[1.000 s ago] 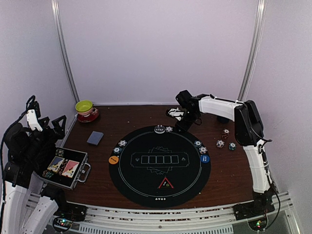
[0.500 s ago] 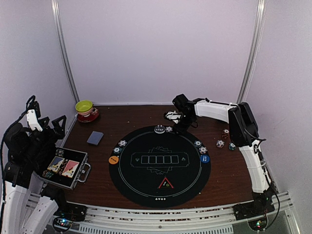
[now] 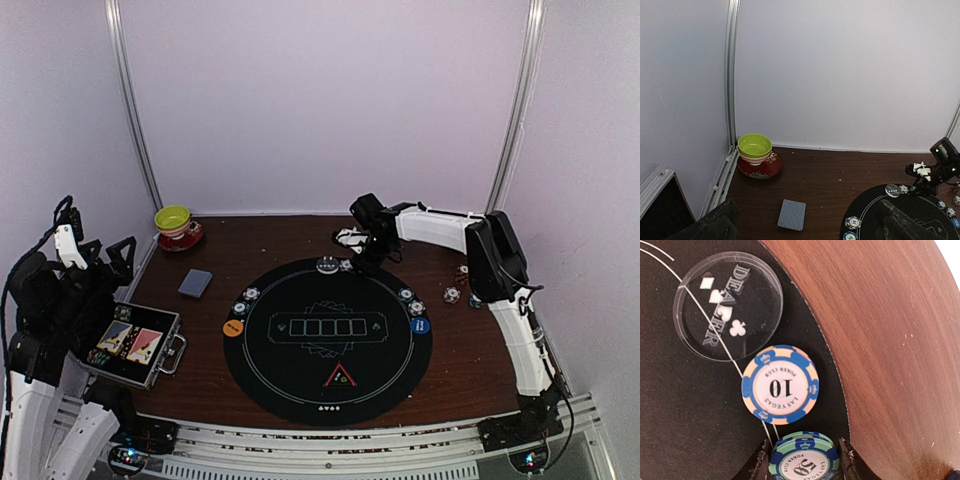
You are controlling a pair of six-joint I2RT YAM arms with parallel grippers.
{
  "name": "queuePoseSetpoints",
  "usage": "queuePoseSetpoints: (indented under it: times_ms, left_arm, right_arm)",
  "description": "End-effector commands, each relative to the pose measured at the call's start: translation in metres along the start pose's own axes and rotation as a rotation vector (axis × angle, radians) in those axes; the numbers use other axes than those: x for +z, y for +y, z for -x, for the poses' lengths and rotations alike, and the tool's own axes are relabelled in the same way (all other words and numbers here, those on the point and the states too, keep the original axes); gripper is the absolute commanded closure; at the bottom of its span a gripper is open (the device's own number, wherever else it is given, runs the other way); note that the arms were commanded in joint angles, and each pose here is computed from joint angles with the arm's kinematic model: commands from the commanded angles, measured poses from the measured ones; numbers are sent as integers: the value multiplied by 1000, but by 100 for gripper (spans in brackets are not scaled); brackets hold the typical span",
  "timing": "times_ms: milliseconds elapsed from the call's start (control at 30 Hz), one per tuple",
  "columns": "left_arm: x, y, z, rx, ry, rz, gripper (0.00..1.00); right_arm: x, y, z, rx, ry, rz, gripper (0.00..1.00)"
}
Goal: Distribute texas hold em gaming equipment
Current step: Place the pile of poker chips at the dealer area.
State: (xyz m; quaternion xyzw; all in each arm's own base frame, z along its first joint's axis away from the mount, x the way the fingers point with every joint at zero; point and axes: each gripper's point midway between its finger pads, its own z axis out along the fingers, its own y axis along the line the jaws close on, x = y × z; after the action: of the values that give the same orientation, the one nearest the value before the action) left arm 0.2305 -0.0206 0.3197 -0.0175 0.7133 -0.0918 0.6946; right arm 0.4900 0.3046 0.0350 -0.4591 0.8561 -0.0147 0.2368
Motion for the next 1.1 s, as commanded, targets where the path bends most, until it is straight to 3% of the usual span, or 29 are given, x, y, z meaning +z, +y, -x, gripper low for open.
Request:
queuePoseSetpoints:
  times_ms: [0, 1067]
  left_arm:
    - [1, -1, 10, 7, -37, -7, 2]
    - [0, -2, 10, 7, -40, -12, 2]
  right_arm:
    - [7, 8, 10, -37, -10, -4, 60]
    - [25, -6, -25, 36, 83, -37, 59]
